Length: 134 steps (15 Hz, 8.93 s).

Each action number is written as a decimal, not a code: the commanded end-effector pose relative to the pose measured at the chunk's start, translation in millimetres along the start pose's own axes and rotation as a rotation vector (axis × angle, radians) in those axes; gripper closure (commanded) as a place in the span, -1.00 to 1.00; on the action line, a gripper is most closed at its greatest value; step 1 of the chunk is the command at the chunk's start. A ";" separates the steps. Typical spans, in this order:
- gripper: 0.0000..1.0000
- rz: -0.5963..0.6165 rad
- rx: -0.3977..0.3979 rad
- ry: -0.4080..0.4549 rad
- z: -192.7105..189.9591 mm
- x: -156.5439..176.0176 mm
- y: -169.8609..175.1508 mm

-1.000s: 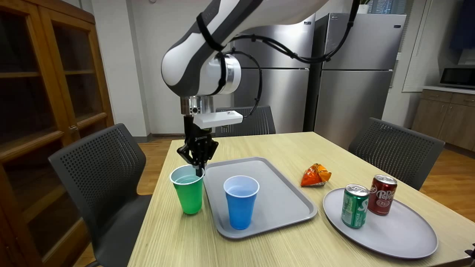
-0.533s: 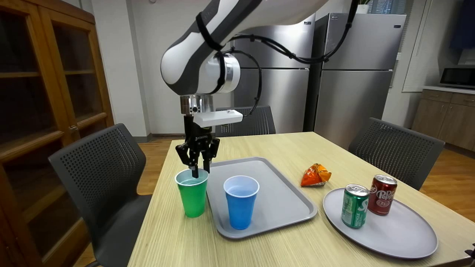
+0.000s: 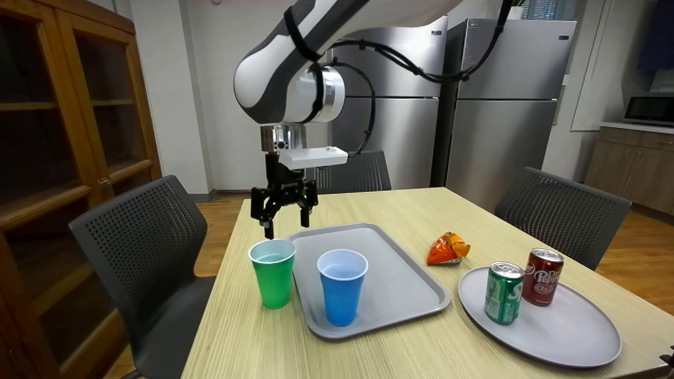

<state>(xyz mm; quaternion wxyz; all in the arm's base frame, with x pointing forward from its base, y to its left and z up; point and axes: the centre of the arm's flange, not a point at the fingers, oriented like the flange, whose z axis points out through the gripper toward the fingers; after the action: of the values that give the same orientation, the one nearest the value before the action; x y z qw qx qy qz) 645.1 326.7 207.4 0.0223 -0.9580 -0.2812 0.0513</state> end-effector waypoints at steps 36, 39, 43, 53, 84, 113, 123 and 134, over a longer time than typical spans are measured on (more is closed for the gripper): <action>-1.00 0.092 -0.016 -0.138 20.7 -143.9 45.4; -1.00 0.095 -0.020 -0.110 24.8 -142.2 46.6; -1.00 0.072 -0.020 -0.127 28.7 -135.3 48.6; -1.00 0.095 -0.045 -0.116 33.6 -134.9 49.1; 0.77 0.016 -0.065 -0.071 42.5 -130.3 34.6; 0.99 -0.138 0.093 -0.071 21.7 -169.6 -60.6; 0.99 -0.170 0.117 -0.125 53.3 -170.3 -71.1; 0.99 -0.204 0.090 -0.154 65.3 -169.6 -81.9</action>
<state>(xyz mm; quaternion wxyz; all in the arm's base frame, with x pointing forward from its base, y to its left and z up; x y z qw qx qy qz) 451.3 299.2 161.5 0.0574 -0.9191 -0.3650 0.1369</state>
